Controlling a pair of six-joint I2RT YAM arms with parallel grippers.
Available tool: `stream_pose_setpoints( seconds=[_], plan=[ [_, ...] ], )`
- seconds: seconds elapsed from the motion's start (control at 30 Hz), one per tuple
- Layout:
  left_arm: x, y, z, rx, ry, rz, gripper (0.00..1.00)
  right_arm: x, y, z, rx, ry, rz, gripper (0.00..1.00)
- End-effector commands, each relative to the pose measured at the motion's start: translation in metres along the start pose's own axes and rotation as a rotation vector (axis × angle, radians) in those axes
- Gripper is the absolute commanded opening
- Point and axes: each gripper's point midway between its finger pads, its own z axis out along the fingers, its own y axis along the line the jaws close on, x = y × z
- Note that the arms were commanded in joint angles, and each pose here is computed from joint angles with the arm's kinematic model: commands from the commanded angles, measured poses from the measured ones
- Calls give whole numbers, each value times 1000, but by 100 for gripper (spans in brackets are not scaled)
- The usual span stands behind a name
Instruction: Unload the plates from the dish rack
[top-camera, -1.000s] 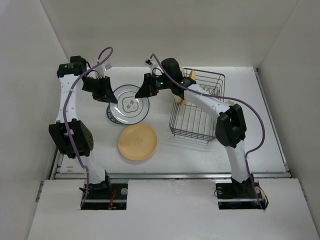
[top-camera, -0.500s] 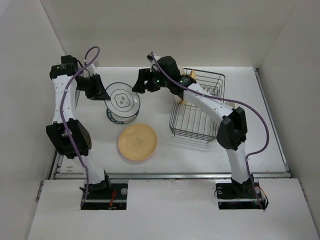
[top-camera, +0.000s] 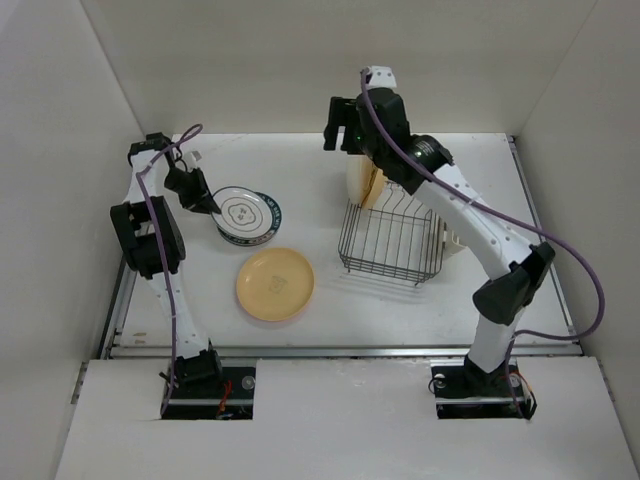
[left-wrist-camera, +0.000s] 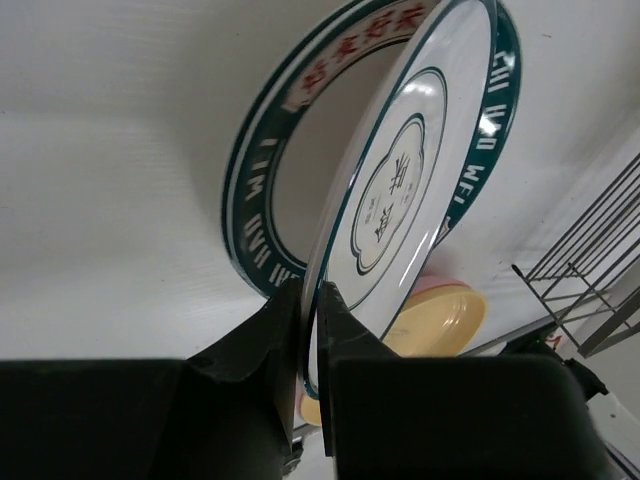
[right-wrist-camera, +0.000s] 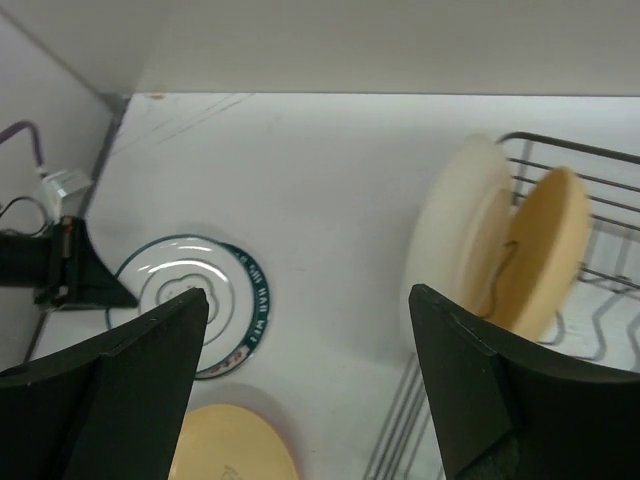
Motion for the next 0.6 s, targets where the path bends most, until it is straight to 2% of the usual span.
stream_pose_setpoints(
  seconds=[0.0,0.1,0.13,0.23,0.27,0.37,0.4,0.5,0.53,0.57],
  plan=[
    [-11,-5,-17,-53,-53,26,0,-14,-61,-25,257,-42,24,88],
    [-4,12,-8,-140,-24,26,2,-13,-125,-36,425,-32,72,90],
    [-5,17,-9,-164,-25,35,4,-9,-163,-38,489,0,98,90],
    [4,23,-3,-233,17,53,9,2,-220,-39,584,53,142,88],
    [7,27,-2,-248,24,50,12,15,-252,-40,664,92,148,88],
    [10,27,3,-257,48,62,19,50,-297,-33,763,193,169,86],
    [13,29,2,-270,57,58,26,62,-305,-29,776,226,172,86],
    [20,34,4,-283,93,54,37,79,-329,-25,797,246,232,80],
    [20,35,7,-284,102,51,43,82,-334,-25,798,248,242,79],
    [23,38,6,-295,113,60,46,83,-338,-24,806,243,255,74]
  ],
)
